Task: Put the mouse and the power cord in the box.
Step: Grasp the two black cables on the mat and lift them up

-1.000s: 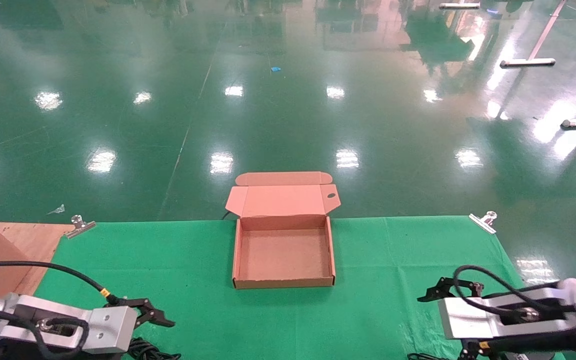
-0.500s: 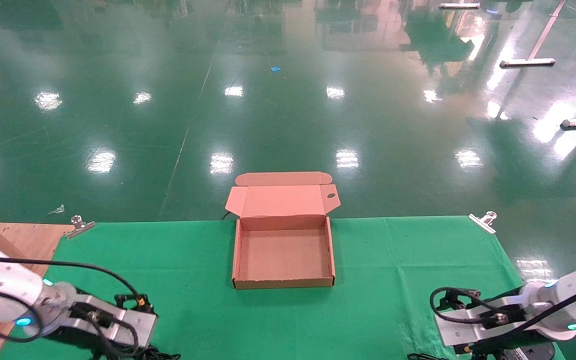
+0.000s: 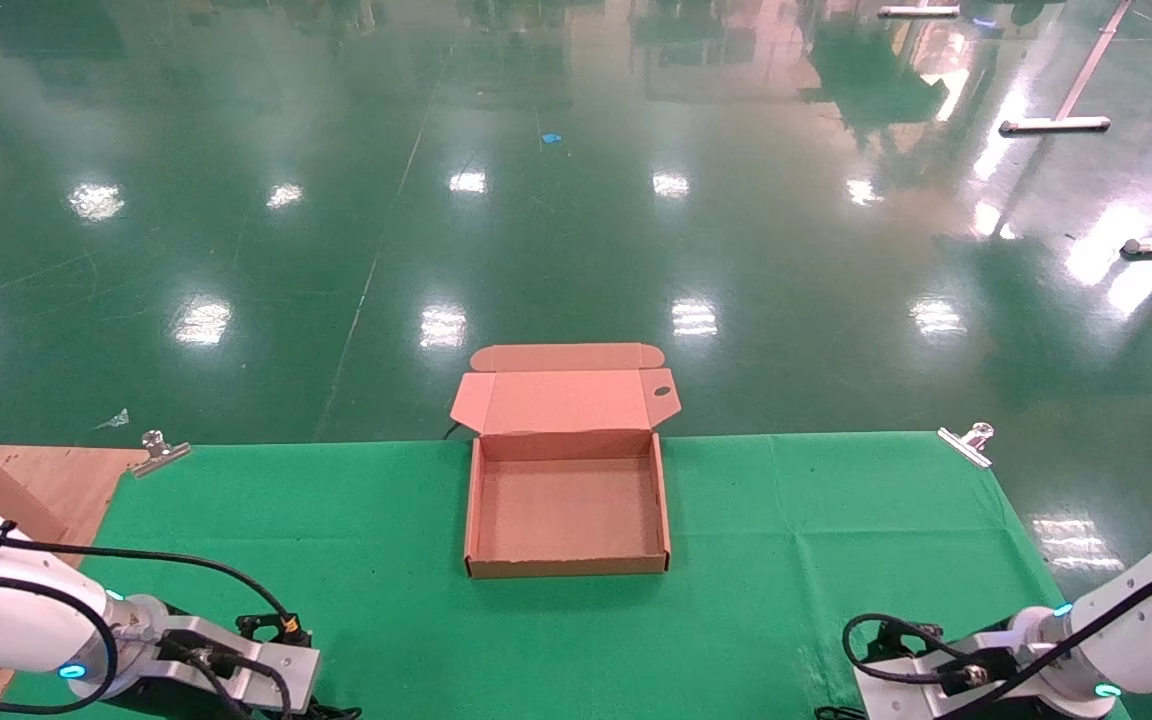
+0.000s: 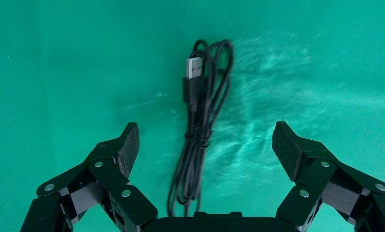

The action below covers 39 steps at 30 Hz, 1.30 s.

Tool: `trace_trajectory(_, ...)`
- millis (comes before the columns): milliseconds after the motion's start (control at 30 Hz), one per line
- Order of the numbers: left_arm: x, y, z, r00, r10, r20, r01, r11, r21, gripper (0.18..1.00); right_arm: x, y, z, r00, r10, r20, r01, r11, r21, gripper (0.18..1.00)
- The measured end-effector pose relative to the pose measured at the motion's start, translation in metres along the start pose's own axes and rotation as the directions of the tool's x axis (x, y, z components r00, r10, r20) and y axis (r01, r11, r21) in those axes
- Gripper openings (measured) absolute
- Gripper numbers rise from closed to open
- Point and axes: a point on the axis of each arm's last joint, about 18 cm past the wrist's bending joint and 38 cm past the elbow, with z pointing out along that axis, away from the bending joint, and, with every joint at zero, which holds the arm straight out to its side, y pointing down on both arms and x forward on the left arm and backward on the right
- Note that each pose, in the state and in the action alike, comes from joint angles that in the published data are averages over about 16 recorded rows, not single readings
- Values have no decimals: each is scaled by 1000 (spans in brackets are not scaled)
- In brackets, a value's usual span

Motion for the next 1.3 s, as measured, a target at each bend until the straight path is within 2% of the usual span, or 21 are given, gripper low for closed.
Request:
trace_trajectory(500, 2, 10, 5, 1000, -18, -2, 18, 1000, -16, 989, 0, 4, 4, 1000, 5, 10, -5, 1000, 19, 992)
trace_trajectory(767, 3, 17, 2, 1000, -29, 0, 29, 999, -23, 943, 2, 2, 3, 1000, 2, 13, -3, 1000, 28, 939)
trace_trajectory(900, 5, 20, 2, 999, -33, -1, 33, 999, -24, 894, 3, 2, 3, 1000, 3, 15, -3, 999, 32, 898)
trace_trajectory(1133, 6, 22, 2, 999, -36, -3, 36, 999, -26, 786, 2, 2, 4, 1000, 4, 18, -5, 999, 38, 774)
trace_trajectory(1300, 7, 22, 3, 999, -37, -5, 37, 999, -27, 659, 2, 1, 5, 1000, 4, 21, -5, 999, 42, 667)
